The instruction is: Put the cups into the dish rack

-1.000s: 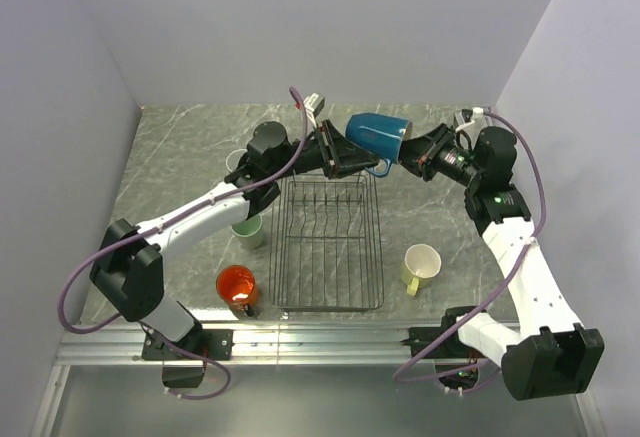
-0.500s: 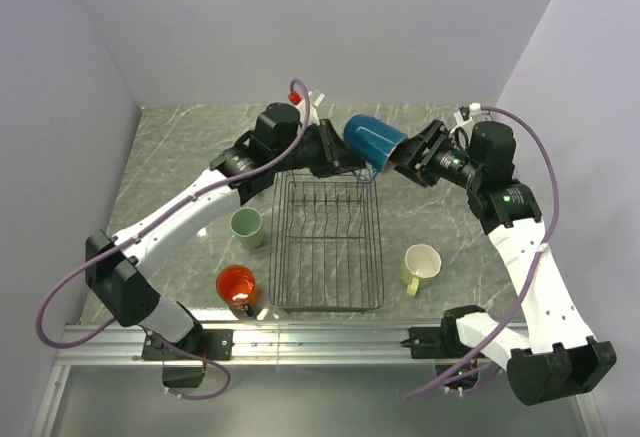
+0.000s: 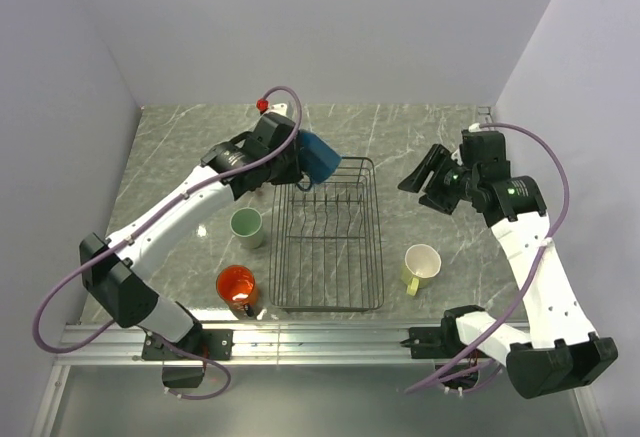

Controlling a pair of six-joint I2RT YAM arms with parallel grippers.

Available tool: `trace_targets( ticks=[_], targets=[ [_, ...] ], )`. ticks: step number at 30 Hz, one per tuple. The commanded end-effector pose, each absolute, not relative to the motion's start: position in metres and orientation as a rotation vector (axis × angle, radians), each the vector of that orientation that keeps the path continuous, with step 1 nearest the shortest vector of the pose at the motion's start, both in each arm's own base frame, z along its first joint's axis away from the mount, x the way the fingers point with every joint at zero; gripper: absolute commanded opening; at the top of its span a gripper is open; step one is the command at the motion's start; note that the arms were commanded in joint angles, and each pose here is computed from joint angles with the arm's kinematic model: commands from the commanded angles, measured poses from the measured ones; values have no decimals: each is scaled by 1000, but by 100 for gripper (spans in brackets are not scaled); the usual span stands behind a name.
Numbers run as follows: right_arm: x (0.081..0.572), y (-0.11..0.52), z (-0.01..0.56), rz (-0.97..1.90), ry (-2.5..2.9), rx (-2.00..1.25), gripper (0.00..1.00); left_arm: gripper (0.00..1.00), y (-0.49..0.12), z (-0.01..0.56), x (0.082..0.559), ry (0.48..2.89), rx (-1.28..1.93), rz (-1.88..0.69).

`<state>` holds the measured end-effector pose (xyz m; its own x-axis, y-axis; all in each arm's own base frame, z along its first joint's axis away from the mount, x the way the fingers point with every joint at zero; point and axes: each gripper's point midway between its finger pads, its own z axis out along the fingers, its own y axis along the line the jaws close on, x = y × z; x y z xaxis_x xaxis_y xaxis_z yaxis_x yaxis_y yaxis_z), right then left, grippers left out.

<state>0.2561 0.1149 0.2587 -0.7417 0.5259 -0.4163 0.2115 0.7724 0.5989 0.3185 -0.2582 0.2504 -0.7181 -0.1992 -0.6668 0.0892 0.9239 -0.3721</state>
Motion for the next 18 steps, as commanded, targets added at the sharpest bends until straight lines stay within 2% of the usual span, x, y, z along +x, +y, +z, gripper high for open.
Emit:
trace_targets(
  ticks=[1, 9, 18],
  targets=[
    [243, 103, 257, 631, 2378, 490, 68, 0, -234, 282, 346, 2173, -117, -305],
    [223, 97, 236, 591, 2411, 466, 68, 0, -219, 230, 357, 2246, -144, 36],
    [215, 94, 230, 572, 2433, 447, 67, 0, -234, 191, 367, 2266, -197, 249]
  ],
)
